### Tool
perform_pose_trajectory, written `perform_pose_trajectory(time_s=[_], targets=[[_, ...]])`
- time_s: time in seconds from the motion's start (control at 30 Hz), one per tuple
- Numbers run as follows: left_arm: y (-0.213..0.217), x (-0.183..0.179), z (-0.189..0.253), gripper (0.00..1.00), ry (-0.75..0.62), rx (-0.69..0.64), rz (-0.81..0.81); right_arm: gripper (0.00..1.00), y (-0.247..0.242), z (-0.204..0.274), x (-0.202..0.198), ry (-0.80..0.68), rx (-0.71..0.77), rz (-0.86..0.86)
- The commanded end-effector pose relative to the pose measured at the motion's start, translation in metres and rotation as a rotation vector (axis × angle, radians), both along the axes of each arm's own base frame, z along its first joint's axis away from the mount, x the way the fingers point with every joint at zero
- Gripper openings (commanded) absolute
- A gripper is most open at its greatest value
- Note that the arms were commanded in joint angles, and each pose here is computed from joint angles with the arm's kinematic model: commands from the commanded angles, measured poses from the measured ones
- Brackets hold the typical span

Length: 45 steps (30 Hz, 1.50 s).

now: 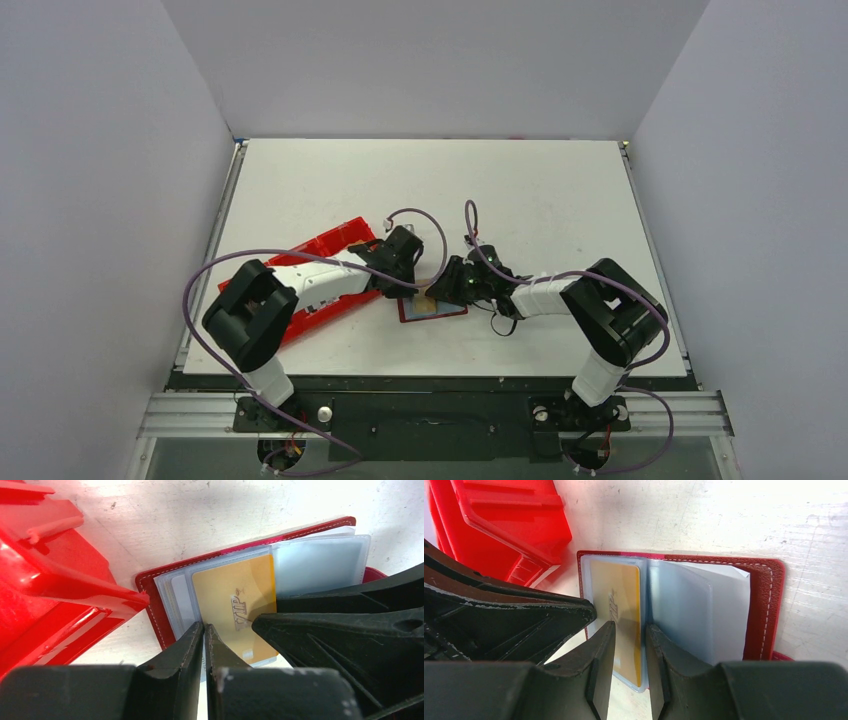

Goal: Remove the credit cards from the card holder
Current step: Remove the credit card from the card holder.

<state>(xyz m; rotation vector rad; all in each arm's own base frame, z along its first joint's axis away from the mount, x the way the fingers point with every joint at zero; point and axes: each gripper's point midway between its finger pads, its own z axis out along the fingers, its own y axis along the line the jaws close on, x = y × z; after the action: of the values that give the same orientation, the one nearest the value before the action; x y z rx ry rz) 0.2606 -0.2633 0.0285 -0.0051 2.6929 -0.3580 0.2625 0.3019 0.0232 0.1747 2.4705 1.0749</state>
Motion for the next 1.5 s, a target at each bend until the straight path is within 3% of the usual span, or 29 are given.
perform_pose_trajectory(time_s=[0.0,0.57,0.9,1.47], targets=[[-0.008,-0.003,-0.011,0.03,0.033,0.002,-0.001,0.26,-0.004,-0.003,-0.002,-0.004,0.005,-0.001],[0.006,-0.01,-0.032,0.0,0.088,0.077,0.03,0.25,-0.014,0.009,0.006,0.038,0.195,-0.054],[0.007,-0.01,-0.032,0.0,0.087,0.077,0.033,0.13,-0.011,0.01,0.007,0.066,0.289,-0.079],[0.008,-0.011,-0.035,0.0,0.094,0.084,0.036,0.16,-0.013,0.017,0.009,0.085,0.416,-0.119]])
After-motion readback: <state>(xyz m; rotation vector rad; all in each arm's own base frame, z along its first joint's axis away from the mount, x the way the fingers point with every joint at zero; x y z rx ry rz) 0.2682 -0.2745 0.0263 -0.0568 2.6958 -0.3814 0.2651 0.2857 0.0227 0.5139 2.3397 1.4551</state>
